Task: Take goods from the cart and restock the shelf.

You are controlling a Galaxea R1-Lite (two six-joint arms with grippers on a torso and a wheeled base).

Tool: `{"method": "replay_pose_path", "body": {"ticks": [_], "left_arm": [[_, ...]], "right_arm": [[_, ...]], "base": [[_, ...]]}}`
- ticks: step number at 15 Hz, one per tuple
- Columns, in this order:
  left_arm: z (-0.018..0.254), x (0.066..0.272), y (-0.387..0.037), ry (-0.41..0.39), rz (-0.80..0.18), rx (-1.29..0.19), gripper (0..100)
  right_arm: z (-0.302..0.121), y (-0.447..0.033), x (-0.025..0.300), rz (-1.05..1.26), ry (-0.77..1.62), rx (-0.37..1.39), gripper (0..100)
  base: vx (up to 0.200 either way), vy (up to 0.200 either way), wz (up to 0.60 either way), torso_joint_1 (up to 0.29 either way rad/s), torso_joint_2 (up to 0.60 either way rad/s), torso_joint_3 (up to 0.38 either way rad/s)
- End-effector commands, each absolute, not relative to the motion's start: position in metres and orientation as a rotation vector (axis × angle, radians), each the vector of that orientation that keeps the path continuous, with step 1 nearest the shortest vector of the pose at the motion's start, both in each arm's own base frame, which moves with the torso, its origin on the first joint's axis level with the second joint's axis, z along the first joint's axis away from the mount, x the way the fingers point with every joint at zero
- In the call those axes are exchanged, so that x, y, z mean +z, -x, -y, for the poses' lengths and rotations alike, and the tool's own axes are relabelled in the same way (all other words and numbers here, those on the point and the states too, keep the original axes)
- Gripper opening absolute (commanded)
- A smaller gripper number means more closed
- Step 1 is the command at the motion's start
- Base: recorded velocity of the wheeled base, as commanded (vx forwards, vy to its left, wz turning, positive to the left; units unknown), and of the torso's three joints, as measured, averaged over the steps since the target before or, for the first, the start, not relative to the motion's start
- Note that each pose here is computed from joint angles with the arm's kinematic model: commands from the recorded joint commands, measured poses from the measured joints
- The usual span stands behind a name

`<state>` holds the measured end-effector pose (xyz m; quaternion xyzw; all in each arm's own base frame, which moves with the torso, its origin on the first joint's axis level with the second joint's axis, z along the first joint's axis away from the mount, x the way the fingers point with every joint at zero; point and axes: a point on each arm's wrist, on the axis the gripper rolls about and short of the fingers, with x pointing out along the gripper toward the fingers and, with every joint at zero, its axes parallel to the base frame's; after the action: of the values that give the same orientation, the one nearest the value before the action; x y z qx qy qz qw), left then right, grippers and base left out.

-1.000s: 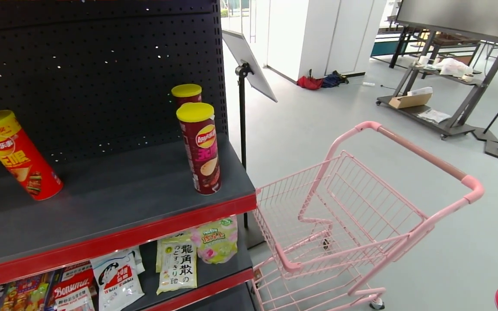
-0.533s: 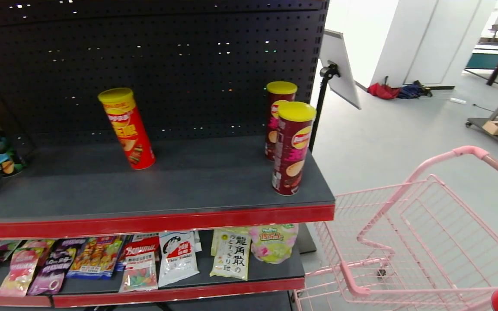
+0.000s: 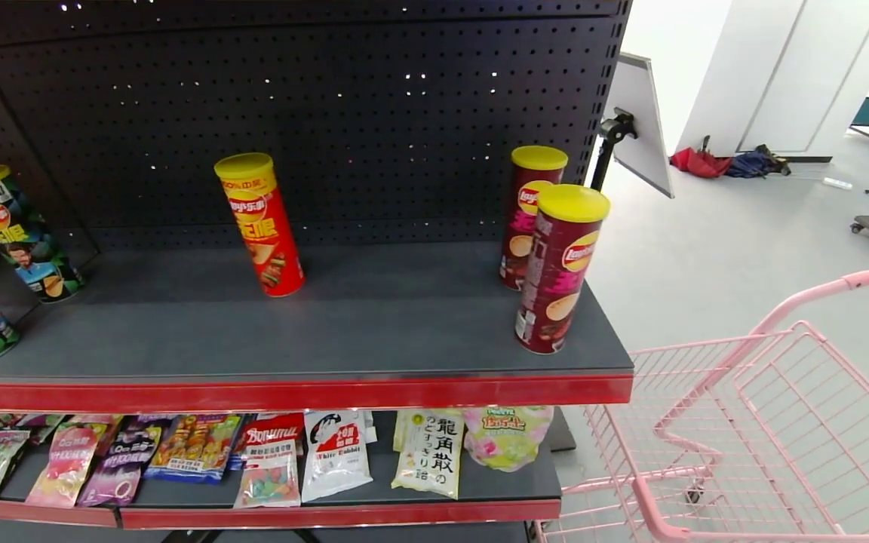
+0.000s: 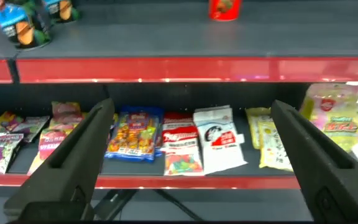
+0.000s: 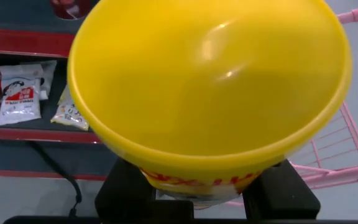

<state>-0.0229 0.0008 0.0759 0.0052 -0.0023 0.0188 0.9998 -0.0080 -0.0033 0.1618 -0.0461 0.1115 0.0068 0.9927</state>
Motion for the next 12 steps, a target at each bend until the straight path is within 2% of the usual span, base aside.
{"method": "replay_pose_path", "body": {"ticks": [1,12], "left_arm": [[-0.0009,0.0762,0.0229,-0.011,0.004,0.038,100],[-0.0009,0.0758,0.0228,-0.011,0.003,0.038,100]], "right_arm": [[0.0044,0.0185,0.1531,-0.172,0.086,0.017,0],[0.0049,0.0245,0.1511,-0.140,0.082,0.052,0]], "base": [[0.000,0.200,0.00,0.017,0.01,-0.007],[0.000,0.200,0.00,0.001,0.00,0.001]]}}
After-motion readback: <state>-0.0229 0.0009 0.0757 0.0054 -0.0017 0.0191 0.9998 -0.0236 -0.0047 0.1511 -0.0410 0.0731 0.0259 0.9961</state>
